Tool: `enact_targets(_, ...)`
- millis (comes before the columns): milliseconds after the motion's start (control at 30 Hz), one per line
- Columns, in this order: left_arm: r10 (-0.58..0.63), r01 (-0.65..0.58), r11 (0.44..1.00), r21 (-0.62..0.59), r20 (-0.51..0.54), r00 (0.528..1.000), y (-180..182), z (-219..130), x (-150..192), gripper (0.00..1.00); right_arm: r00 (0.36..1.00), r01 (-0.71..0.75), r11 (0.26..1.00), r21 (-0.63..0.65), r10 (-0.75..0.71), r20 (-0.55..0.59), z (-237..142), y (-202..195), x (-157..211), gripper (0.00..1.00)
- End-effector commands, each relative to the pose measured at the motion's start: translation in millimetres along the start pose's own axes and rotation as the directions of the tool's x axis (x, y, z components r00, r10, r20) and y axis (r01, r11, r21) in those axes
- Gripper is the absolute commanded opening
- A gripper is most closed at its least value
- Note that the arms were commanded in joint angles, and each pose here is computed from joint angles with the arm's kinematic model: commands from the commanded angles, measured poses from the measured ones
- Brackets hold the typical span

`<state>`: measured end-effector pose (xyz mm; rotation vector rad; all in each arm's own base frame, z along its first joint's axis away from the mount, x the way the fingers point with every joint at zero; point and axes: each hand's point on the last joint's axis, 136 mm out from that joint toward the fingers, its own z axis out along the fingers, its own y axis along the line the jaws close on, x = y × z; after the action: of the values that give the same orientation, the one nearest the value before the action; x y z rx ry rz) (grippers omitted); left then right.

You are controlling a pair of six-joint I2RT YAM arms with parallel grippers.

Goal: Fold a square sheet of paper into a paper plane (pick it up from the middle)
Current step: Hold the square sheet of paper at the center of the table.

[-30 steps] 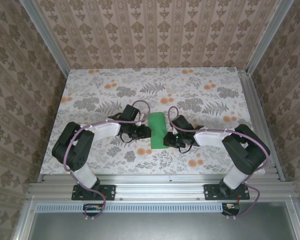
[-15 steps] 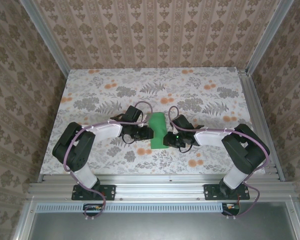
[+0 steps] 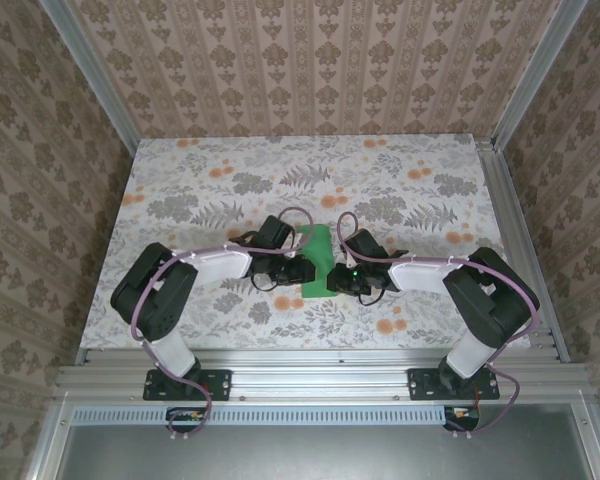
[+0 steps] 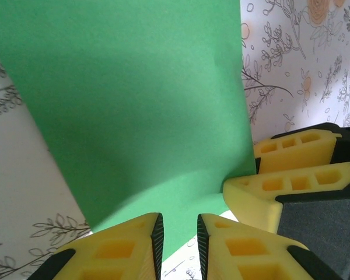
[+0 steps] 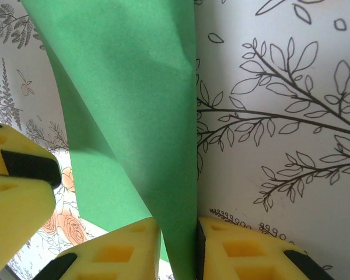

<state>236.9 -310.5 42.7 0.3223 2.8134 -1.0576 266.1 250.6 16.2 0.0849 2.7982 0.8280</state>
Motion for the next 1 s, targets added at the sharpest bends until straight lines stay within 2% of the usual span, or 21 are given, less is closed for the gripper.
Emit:
enact_targets(0, -0.019, 0.019, 1.0, 0.009, -0.03, 0.999, 2, 6, 12, 0.25, 0.998, -0.015, 0.997, 0.078, 0.02, -0.06, 8, -24, 16, 0.26)
enact_targets(700, -0.031, 0.024, 0.997, -0.072, -0.098, 0.995, 28, 22, 40, 0.24, 0.998, -0.025, 0.997, 0.073, 0.029, -0.054, 6, -23, 16, 0.25)
enact_targets(967, -0.05, 0.024, 0.987, -0.16, -0.157, 0.986, 57, 32, 59, 0.24, 0.999, -0.01, 0.996, 0.083, 0.013, -0.038, -5, -20, 11, 0.32)
